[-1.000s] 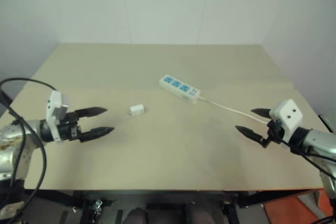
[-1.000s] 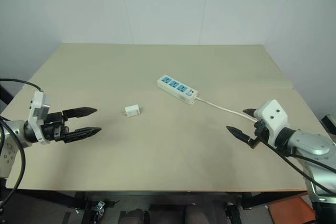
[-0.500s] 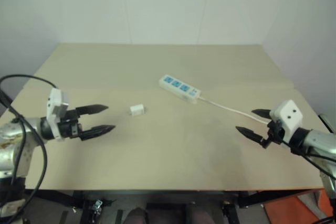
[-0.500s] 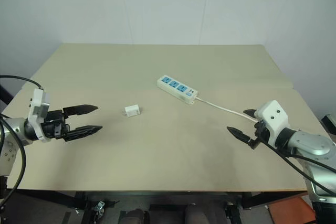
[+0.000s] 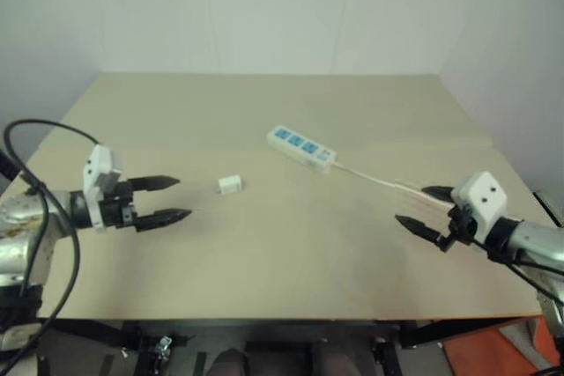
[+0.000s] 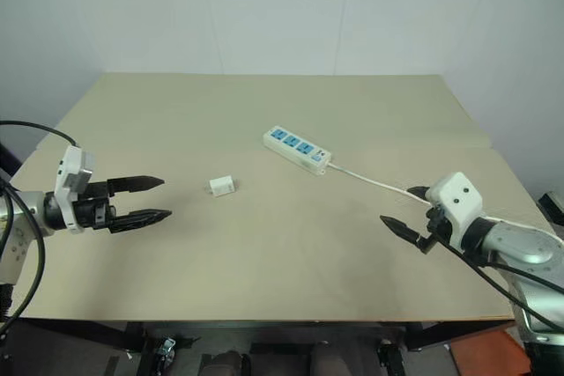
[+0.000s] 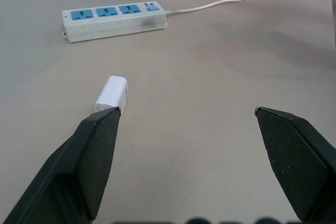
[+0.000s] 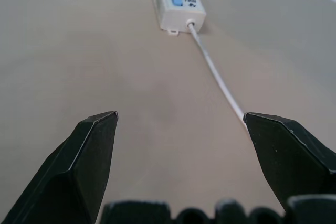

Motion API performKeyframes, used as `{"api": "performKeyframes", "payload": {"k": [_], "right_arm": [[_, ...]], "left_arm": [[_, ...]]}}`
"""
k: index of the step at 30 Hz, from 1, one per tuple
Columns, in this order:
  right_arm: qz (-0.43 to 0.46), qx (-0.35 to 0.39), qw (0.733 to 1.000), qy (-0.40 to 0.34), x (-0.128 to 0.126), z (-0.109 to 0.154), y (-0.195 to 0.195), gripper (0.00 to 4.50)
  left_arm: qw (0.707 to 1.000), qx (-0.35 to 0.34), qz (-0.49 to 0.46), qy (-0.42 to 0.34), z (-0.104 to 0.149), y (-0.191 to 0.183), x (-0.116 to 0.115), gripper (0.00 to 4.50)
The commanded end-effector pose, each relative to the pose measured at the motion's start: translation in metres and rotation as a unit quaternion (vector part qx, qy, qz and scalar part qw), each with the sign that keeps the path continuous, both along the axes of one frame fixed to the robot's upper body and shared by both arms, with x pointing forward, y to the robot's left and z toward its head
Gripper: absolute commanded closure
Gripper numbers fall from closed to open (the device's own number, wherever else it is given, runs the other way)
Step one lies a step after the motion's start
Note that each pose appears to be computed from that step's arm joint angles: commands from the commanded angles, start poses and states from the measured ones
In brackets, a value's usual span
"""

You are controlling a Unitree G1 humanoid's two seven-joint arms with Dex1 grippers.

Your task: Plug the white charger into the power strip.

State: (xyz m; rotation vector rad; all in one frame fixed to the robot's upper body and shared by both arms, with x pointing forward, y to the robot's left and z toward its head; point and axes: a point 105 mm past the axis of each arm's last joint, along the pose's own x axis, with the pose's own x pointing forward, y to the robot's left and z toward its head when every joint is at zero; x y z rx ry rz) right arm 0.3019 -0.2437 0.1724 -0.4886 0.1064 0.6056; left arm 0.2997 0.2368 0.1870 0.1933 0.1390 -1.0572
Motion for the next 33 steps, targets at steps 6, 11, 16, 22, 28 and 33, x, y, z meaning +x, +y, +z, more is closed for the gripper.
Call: {"api": "performKeyframes", "payload": {"k": [6, 11, 16, 22, 28, 33], "right_arm": [[0.042, 0.008, 0.999, 0.019, 0.069, -0.007, 0.017, 0.00], [0.052, 0.018, 0.997, 0.049, 0.110, -0.018, 0.032, 0.00], [0.032, 0.040, 0.997, 0.059, 0.133, -0.018, 0.044, 0.00], [0.013, 0.055, 0.996, 0.065, 0.143, -0.020, 0.056, 0.00], [-0.026, 0.082, 0.993, 0.076, 0.152, -0.026, 0.067, 0.00], [-0.063, 0.069, 0.992, 0.088, 0.156, -0.033, 0.068, 0.00]], "left_arm": [[0.999, 0.009, -0.002, -0.037, 0.013, -0.014, 0.009, 0.02], [0.999, 0.004, -0.009, -0.046, 0.015, -0.026, 0.007, 0.02], [0.998, -0.005, -0.007, -0.062, 0.017, -0.033, 0.003, 0.02], [0.997, -0.010, 0.004, -0.076, 0.020, -0.037, 0.004, 0.02], [0.997, -0.011, 0.007, -0.077, 0.016, -0.046, 0.000, 0.02], [0.997, -0.003, 0.001, -0.074, 0.013, -0.052, -0.001, 0.02]]}}
